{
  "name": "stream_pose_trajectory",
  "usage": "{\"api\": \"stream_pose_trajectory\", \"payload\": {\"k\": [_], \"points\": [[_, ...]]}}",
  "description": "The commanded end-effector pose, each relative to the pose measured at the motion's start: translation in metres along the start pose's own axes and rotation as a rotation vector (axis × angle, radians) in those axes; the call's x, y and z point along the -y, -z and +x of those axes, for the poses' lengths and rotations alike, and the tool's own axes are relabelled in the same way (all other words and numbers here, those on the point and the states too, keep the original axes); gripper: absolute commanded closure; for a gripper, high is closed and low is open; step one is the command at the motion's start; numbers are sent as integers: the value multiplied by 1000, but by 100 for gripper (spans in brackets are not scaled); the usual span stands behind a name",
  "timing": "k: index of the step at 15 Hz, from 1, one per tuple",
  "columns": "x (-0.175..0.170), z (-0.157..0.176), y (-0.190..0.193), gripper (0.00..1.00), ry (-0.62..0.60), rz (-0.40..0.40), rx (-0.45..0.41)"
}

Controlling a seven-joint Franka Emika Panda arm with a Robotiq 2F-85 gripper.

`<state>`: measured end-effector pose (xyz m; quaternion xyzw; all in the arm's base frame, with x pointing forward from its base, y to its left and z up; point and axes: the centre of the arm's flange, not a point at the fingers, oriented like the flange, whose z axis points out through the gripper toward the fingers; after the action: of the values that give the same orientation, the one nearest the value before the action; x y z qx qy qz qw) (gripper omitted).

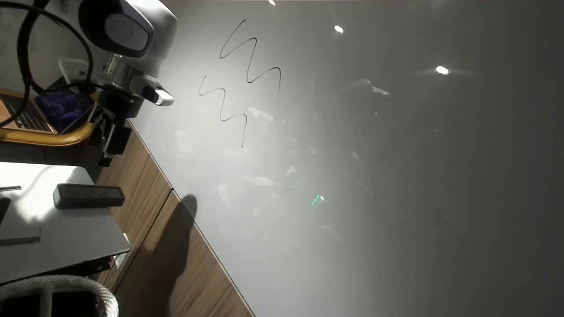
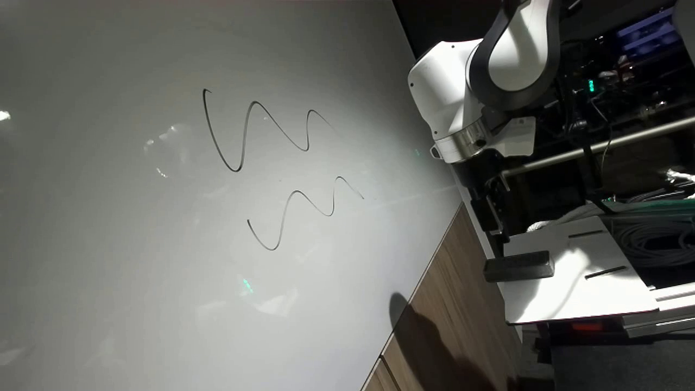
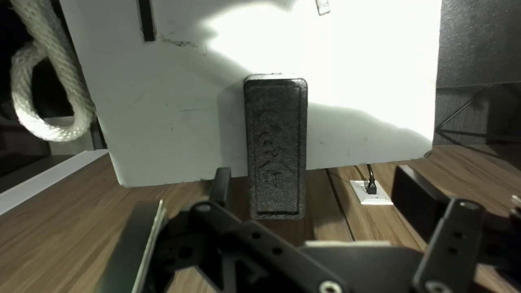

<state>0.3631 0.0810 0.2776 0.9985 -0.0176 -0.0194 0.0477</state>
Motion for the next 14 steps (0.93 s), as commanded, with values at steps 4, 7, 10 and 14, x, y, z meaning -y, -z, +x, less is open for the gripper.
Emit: {"api": "stream_pose_trajectory", "payload": {"k": [4,7,10,14], "points": [[-25,-44,-46,0,-69,34,-13],[-27,-48,-60,0,-80,39,4],[-26,-55,-74,0,-76,41,24],[-30,-64,-82,0,-50,10,42]]}}
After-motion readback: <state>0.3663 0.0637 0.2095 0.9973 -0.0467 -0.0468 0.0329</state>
